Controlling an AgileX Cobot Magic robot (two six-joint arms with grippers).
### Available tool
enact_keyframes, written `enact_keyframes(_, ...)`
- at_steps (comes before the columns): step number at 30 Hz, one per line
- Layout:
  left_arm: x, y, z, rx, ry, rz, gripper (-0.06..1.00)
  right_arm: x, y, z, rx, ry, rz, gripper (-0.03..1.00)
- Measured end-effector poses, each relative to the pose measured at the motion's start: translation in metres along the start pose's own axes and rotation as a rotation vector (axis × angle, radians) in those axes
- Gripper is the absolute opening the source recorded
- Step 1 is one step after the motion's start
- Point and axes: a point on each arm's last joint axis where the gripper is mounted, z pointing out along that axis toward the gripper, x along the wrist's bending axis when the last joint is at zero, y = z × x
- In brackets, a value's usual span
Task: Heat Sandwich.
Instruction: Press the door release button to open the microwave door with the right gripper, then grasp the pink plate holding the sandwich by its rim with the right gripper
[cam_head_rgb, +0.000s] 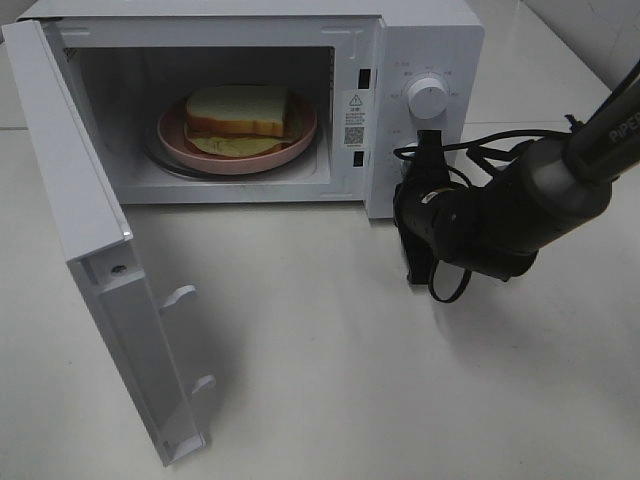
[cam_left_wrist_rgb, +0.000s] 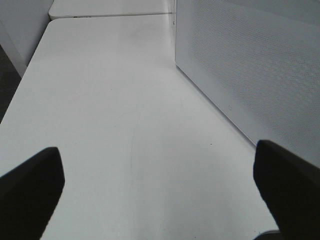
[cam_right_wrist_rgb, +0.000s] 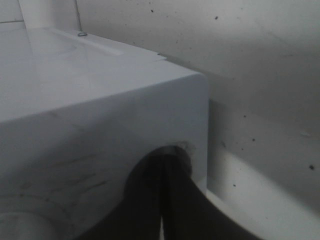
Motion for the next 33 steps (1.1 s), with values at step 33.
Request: enact_keyframes(33, 0.0, 0.0, 0.0, 0.0, 0.0, 0.0, 0.98, 0.003, 0.01, -0.1, 0.276, -0.236, -0.495, 0.05)
